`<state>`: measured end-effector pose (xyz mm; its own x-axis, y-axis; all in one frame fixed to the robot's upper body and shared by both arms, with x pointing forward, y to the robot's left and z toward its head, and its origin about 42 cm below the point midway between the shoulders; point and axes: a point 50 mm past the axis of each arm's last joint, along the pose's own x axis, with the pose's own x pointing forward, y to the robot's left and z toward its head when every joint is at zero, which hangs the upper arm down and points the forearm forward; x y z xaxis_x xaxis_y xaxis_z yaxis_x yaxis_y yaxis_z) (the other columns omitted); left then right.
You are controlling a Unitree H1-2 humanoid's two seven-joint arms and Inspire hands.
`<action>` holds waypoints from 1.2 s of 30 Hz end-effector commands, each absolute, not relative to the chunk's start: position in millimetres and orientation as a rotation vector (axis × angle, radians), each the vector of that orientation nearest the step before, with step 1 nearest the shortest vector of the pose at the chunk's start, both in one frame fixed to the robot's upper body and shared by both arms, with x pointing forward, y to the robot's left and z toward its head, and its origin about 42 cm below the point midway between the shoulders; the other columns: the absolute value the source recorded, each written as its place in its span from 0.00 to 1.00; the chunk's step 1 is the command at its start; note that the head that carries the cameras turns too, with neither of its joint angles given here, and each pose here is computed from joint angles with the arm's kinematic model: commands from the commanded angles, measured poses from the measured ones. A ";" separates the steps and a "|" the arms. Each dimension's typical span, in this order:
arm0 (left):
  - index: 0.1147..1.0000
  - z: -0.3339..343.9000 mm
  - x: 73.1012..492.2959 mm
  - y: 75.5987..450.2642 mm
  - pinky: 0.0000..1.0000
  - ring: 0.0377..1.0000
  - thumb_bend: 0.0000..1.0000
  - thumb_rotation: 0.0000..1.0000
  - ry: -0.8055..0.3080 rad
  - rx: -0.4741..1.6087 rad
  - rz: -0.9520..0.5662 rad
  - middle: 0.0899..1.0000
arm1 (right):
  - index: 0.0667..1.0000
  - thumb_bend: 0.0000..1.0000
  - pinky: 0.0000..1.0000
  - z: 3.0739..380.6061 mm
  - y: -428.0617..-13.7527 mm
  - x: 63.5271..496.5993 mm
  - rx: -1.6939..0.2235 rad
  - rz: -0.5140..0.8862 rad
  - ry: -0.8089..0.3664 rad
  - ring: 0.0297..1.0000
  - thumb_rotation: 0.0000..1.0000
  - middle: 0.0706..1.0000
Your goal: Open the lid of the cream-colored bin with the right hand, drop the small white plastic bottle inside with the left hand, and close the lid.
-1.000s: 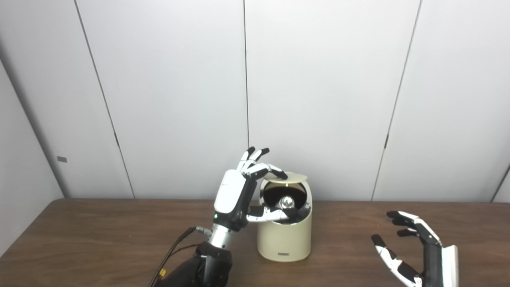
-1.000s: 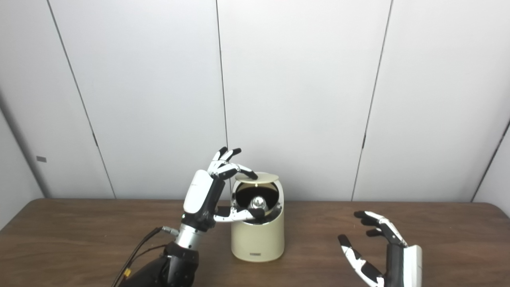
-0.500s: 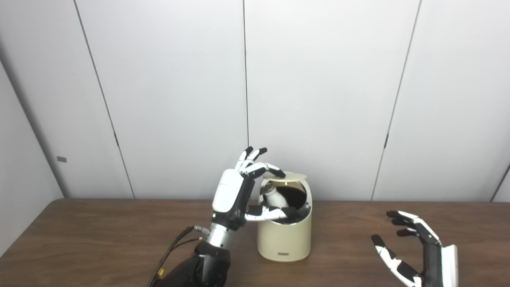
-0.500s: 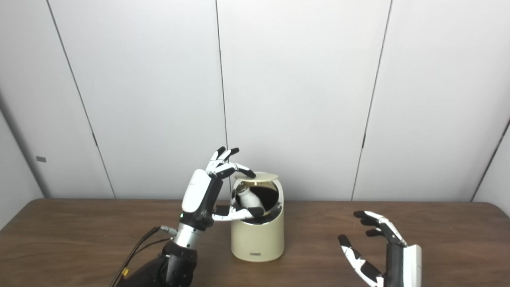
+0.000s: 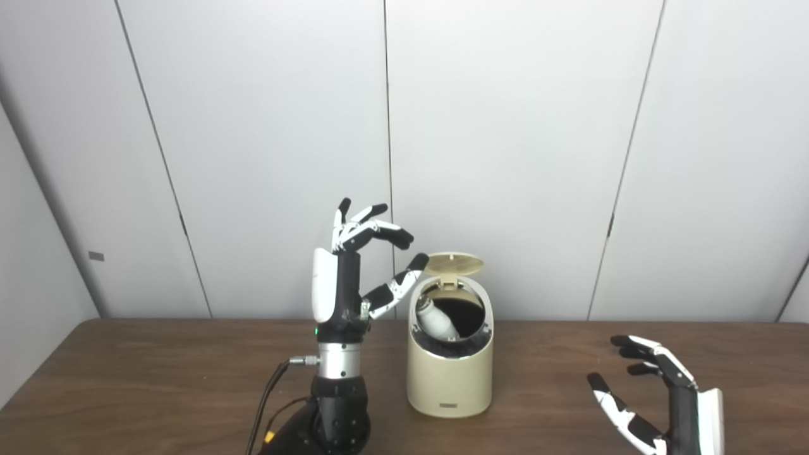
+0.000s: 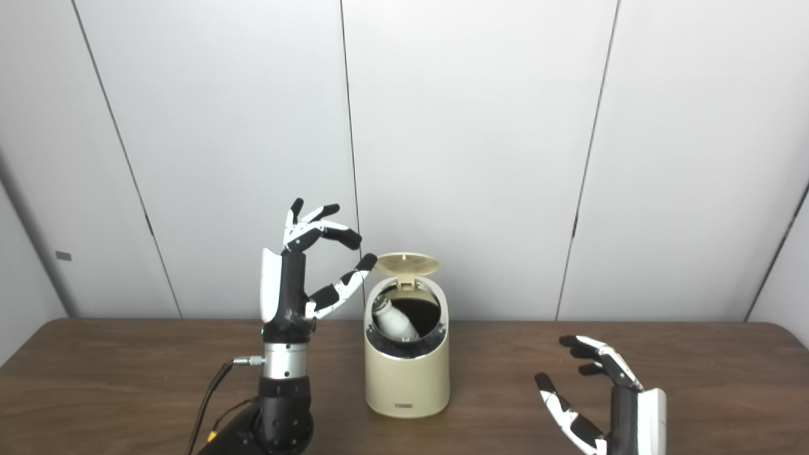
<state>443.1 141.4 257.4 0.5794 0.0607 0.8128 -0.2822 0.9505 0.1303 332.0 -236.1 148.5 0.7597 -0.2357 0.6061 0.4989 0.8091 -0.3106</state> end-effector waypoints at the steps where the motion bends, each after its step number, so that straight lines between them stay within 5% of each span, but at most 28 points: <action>1: 0.42 282.9 442.3 144.6 1.00 0.80 0.52 0.00 -1.012 0.226 0.208 0.44 | 0.60 0.27 0.52 113.3 -229.7 317.2 -0.480 -0.379 -0.494 0.63 0.15 0.65; 9: 0.45 309.3 403.5 168.2 1.00 0.74 0.52 0.00 -1.109 0.071 0.227 0.43 | 0.61 0.28 0.53 112.4 -228.3 317.0 -0.475 -0.381 -0.496 0.63 0.17 0.65; 10: 0.44 307.9 397.1 173.8 0.92 0.68 0.52 0.00 -1.117 0.076 0.230 0.43 | 0.61 0.28 0.53 113.1 -227.9 317.2 -0.471 -0.381 -0.498 0.63 0.17 0.65; 11: 0.43 306.8 393.3 177.1 0.70 0.60 0.52 0.00 -1.120 0.079 0.229 0.44 | 0.61 0.28 0.53 113.6 -227.6 317.5 -0.469 -0.380 -0.500 0.63 0.16 0.65; 13: 0.42 297.9 383.9 185.9 0.54 0.54 0.51 0.00 -1.107 0.099 0.224 0.45 | 0.61 0.28 0.53 115.7 -227.1 318.0 -0.463 -0.373 -0.508 0.63 0.17 0.65; 16: 0.43 275.5 367.0 198.7 0.43 0.51 0.51 0.00 -1.025 0.092 0.177 0.45 | 0.64 0.31 0.54 126.9 -225.9 319.6 -0.457 -0.334 -0.550 0.64 0.34 0.65; 19: 0.43 250.9 350.2 208.7 0.47 0.56 0.48 0.07 -0.921 0.076 0.106 0.59 | 0.69 0.37 0.57 149.2 -227.9 322.7 -0.498 -0.286 -0.598 0.67 0.44 0.68; 21: 0.63 236.0 340.9 215.5 0.53 0.61 0.33 0.62 -0.878 0.120 0.083 0.64 | 0.72 0.41 0.60 165.4 -230.8 327.3 -0.534 -0.255 -0.656 0.69 0.52 0.71; 23: 0.67 222.6 334.0 220.9 0.56 0.64 0.33 0.80 -0.837 0.151 0.076 0.66 | 0.75 0.45 0.62 180.3 -234.2 333.6 -0.567 -0.217 -0.712 0.72 0.63 0.75; 29: 0.70 186.7 318.2 231.2 0.60 0.67 0.33 0.83 -0.707 0.173 0.076 0.69 | 0.87 0.72 0.76 234.8 -229.5 349.4 -0.725 -0.155 -0.787 0.89 0.96 0.89; 34: 0.70 161.4 308.3 233.8 0.62 0.69 0.36 0.84 -0.605 0.146 0.065 0.70 | 0.86 0.82 0.64 297.7 -203.8 350.8 -0.795 -0.097 -0.819 0.94 0.98 0.98; 36: 0.72 153.6 306.4 233.1 0.63 0.71 0.35 0.87 -0.573 0.134 0.058 0.72 | 0.85 0.84 0.67 316.2 -195.3 352.9 -0.877 -0.090 -0.827 0.98 0.99 1.00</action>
